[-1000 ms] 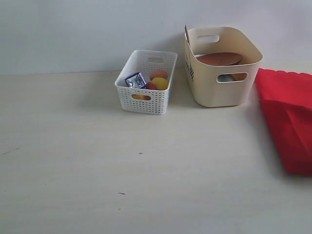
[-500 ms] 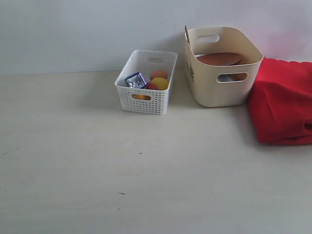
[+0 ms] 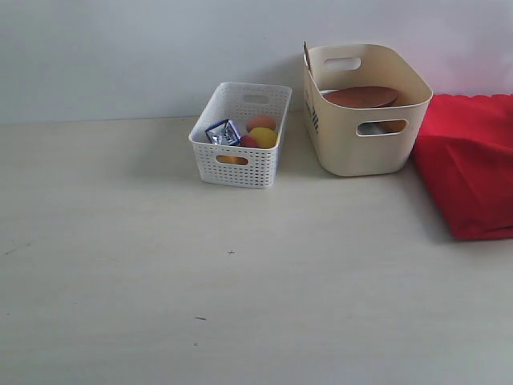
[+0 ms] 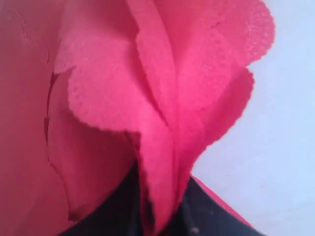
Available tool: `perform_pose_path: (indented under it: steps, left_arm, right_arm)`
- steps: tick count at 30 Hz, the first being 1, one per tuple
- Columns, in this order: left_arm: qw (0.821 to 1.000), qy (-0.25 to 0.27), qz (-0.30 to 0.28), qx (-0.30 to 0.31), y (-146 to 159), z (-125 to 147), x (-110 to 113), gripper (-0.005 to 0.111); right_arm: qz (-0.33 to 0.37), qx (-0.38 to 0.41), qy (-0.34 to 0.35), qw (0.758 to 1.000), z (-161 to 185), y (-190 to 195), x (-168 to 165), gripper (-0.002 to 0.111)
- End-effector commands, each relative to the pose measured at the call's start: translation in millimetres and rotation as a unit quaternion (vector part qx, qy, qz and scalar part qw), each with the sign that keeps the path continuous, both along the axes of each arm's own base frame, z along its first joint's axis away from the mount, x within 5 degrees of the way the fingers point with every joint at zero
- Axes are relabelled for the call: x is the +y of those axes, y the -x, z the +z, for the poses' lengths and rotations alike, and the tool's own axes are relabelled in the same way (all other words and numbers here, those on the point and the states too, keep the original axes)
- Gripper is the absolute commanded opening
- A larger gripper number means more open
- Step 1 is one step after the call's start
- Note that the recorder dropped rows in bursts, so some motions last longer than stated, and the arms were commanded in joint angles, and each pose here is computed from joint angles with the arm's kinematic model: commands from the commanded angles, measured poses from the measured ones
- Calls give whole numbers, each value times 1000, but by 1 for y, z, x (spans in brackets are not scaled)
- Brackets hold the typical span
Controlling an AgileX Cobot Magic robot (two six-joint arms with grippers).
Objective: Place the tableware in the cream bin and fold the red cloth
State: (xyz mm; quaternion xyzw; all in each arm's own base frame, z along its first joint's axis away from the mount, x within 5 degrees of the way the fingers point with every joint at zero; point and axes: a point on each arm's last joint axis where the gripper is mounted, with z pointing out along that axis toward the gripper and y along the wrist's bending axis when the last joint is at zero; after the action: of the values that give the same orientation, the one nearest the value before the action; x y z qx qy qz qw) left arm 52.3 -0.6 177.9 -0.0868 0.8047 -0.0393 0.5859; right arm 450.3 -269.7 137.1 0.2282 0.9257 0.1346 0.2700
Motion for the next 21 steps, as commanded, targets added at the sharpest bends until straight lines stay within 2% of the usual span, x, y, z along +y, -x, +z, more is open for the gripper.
perform_pose_path:
  steps: [1,4,6,7,12,17,21]
  left_arm:
    - [1000,7,3,-10,0,1,0,0]
    - [1000,7,3,-10,0,1,0,0]
    - [1000,7,3,-10,0,1,0,0]
    - [1000,7,3,-10,0,1,0,0]
    - [1000,7,1,-10,0,1,0,0]
    - [1000,7,-14,-12,0,1,-2,0]
    - [1000,7,-27,-12,0,1,-3,0]
  right_arm:
    - [18,-10,32,999,10,-1,-1,37]
    - [21,-3,64,998,25,2,-4,63]
    - [14,1,85,996,39,6,-6,72]
    - [10,3,93,996,45,7,-6,73]
    - [-18,4,136,991,84,18,-9,73]
    - [-27,-10,135,990,116,25,-1,69]
    - [-34,-6,118,992,134,31,8,50]
